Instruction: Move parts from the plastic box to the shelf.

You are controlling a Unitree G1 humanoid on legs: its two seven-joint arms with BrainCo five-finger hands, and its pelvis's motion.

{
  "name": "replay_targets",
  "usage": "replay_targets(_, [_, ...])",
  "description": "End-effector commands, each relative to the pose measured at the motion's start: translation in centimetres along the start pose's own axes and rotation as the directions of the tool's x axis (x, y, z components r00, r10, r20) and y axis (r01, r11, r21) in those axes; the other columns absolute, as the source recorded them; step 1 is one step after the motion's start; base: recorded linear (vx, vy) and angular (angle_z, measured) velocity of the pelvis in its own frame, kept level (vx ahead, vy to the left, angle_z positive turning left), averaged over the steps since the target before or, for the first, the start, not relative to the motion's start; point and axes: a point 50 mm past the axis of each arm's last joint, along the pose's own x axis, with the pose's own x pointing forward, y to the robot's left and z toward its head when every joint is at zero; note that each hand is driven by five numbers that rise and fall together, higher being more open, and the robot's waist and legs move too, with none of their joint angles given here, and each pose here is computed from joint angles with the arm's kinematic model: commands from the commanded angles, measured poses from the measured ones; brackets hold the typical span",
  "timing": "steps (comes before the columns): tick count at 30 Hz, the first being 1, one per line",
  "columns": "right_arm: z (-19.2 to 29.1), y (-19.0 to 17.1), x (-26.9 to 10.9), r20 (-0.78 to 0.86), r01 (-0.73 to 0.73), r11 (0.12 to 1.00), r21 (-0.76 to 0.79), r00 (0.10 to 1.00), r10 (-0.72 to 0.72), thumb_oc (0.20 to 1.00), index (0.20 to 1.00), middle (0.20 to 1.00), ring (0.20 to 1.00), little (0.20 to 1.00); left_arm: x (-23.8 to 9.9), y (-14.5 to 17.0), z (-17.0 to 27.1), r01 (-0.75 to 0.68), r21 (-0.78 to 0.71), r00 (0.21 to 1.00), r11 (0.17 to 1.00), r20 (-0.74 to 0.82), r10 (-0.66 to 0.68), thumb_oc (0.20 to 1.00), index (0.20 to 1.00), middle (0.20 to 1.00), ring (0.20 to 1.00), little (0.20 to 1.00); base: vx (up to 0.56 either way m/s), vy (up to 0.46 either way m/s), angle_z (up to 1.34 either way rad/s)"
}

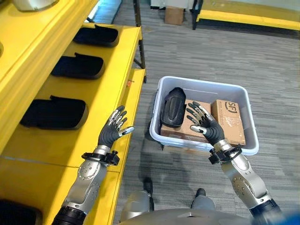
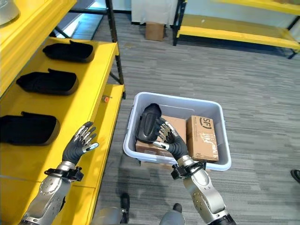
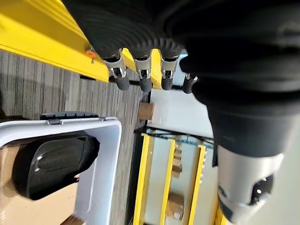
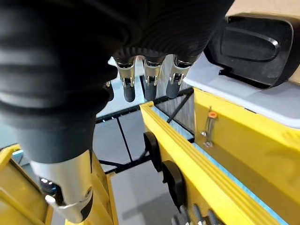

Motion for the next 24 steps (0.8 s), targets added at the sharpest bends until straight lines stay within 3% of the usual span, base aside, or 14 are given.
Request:
replay_targets(1, [1.8, 0.7, 0.9, 0.102, -0.05, 0.998, -0.03, 0.993, 0.053, 1.0, 1.0, 1.0, 1.0, 1.0, 0.3, -0.2, 2.0, 0.009, 0.022, 0.993, 1.0, 0.118, -0.012, 1.0, 1.0, 1.0, 1.0, 1.0, 0.17, -0.11, -0.31])
replay_targets(24, [2.4, -1.1, -1.3, 0.098, 0.009, 1.0, -0.028, 0.995, -0.006, 1.0, 1.0, 1.0, 1.0, 1.0, -0.5, -1.2, 0.2, 0.033, -0.062, 0.998, 0.997, 0.048, -0.03, 1.0, 1.0, 1.0, 1.0, 1.0, 0.12, -0.166, 0.08])
